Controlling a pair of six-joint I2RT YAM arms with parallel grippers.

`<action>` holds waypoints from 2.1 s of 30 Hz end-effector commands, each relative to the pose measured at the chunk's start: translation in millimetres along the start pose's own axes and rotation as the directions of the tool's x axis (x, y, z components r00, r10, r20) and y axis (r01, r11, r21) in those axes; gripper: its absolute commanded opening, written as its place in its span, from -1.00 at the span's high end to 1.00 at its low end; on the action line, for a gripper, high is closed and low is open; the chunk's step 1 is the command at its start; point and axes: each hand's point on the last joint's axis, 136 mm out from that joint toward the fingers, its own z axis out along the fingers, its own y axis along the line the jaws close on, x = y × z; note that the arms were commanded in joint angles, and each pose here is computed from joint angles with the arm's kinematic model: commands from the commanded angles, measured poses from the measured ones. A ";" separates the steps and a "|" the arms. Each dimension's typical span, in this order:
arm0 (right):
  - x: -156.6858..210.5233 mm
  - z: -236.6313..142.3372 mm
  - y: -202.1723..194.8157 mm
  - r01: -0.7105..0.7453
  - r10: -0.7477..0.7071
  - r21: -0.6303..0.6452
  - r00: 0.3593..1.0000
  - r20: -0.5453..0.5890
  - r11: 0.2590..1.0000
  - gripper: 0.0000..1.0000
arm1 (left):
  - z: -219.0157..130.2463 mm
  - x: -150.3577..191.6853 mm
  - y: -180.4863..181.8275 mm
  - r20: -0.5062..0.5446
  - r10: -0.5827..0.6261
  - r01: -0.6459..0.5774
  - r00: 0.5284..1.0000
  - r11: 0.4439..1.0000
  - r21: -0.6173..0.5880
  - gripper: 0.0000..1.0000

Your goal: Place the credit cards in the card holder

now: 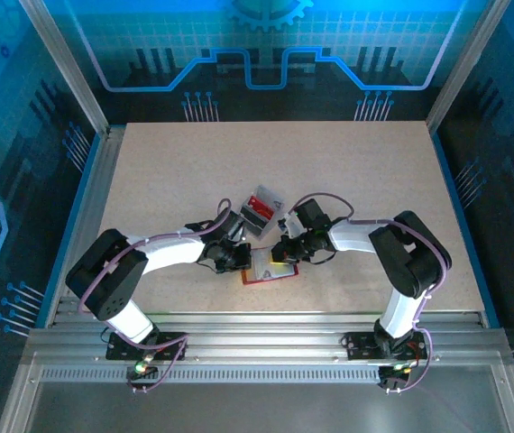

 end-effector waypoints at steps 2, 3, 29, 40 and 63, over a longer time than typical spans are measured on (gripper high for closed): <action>2.3 10.7 2.1 -0.003 0.004 0.019 1.000 -0.026 1.000 1.00 | -3.8 10.2 15.8 -0.021 0.009 -0.011 1.000 0.997 -0.075 1.00; 1.6 11.1 1.5 -0.004 0.005 0.025 1.000 -0.025 1.000 1.00 | -4.5 10.5 15.6 -0.023 0.011 -0.013 1.000 0.997 -0.076 1.00; 4.9 13.6 3.7 0.035 -0.028 0.111 0.998 -0.062 0.993 1.00 | -18.5 -7.2 24.1 0.003 -0.046 0.046 0.999 0.999 -0.021 1.00; 5.3 19.0 8.8 0.036 -0.027 0.120 0.997 -0.073 0.992 1.00 | -0.1 7.4 39.9 -0.036 -0.054 0.052 0.998 0.997 -0.063 1.00; 8.9 36.9 25.3 -0.015 0.018 0.116 1.000 -0.023 0.993 1.00 | -4.1 7.0 31.4 -0.016 -0.044 0.043 0.999 0.998 -0.040 1.00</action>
